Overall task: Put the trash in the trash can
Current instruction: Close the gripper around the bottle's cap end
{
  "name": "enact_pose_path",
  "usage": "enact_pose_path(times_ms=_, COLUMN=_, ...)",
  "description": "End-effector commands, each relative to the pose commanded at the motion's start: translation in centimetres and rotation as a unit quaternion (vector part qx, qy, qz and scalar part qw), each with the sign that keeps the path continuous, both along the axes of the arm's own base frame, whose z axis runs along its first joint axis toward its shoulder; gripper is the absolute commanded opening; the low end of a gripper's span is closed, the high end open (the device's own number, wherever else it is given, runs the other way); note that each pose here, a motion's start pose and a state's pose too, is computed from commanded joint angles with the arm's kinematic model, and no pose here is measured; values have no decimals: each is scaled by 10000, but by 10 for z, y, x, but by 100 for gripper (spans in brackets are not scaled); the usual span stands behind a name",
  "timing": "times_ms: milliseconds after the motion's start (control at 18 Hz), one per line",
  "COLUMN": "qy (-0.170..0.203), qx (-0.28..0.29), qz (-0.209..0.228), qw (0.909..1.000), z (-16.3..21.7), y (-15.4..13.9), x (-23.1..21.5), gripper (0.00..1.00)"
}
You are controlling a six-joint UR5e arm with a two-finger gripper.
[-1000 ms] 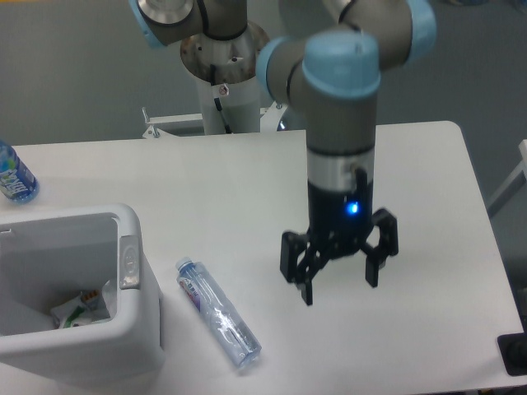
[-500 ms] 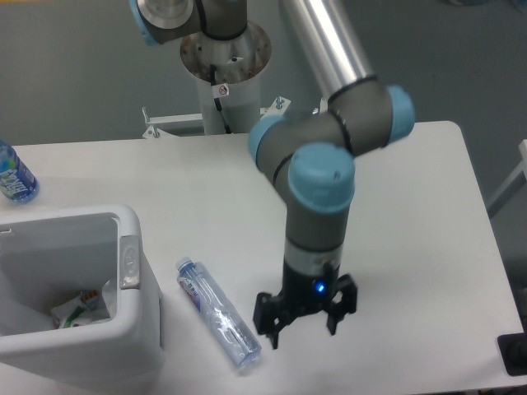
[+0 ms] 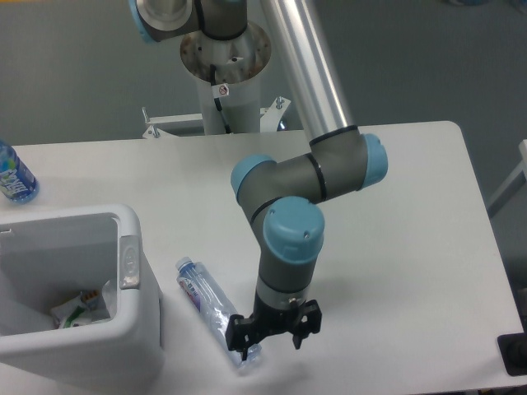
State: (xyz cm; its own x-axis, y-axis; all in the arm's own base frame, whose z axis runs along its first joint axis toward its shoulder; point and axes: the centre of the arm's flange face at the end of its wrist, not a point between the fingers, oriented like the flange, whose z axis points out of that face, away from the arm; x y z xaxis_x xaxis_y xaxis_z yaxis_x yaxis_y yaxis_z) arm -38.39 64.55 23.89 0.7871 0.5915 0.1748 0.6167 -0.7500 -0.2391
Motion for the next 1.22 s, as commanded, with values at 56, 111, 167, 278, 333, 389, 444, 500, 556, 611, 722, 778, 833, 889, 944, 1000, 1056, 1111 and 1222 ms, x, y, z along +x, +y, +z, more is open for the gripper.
enact_pose_path(times_ms=56, qy=16, qx=-63, qz=13, qw=10000, z=-4, y=1, x=2, gripper=100)
enact_pose_path(times_ms=111, qy=17, qx=-105, qz=-26, qw=9999, z=-9, y=5, x=8, gripper=100)
enact_pose_path(times_ms=167, qy=16, qx=-127, qz=-31, qw=9999, z=-12, y=6, x=10, gripper=100)
enact_pose_path(times_ms=278, qy=-2, qx=-187, qz=-26, qw=9998, z=-18, y=7, x=11, gripper=100)
enact_pose_path(times_ms=333, qy=-7, qx=-225, qz=-14, qw=9997, z=-22, y=6, x=11, gripper=100)
enact_pose_path(times_ms=389, qy=-4, qx=-289, qz=-5, qw=9996, z=-28, y=5, x=11, gripper=100)
enact_pose_path(times_ms=444, qy=23, qx=-324, qz=-11, qw=9995, z=-29, y=6, x=13, gripper=100)
enact_pose_path(times_ms=500, qy=37, qx=-356, qz=-35, qw=9994, z=-31, y=8, x=17, gripper=100)
enact_pose_path(times_ms=556, qy=33, qx=-372, qz=-42, qw=9993, z=-34, y=9, x=18, gripper=100)
enact_pose_path(times_ms=611, qy=14, qx=-390, qz=-35, qw=9992, z=-37, y=9, x=19, gripper=100)
enact_pose_path(times_ms=722, qy=-13, qx=-411, qz=32, qw=9991, z=-41, y=9, x=19, gripper=100)
enact_pose_path(times_ms=778, qy=-27, qx=-429, qz=32, qw=9991, z=-44, y=10, x=18, gripper=100)
enact_pose_path(times_ms=833, qy=-10, qx=-454, qz=38, qw=9990, z=-46, y=9, x=18, gripper=100)
enact_pose_path(times_ms=889, qy=20, qx=-521, qz=58, qw=9986, z=-51, y=9, x=16, gripper=100)
enact_pose_path(times_ms=944, qy=43, qx=-572, qz=75, qw=9983, z=-54, y=8, x=16, gripper=100)
enact_pose_path(times_ms=1000, qy=44, qx=-620, qz=110, qw=9980, z=-58, y=8, x=16, gripper=100)
enact_pose_path(times_ms=1056, qy=32, qx=-651, qz=173, qw=9977, z=-60, y=7, x=17, gripper=100)
enact_pose_path(times_ms=1111, qy=35, qx=-645, qz=182, qw=9977, z=-59, y=7, x=17, gripper=100)
enact_pose_path(times_ms=1222, qy=48, qx=-627, qz=190, qw=9978, z=-56, y=7, x=17, gripper=94)
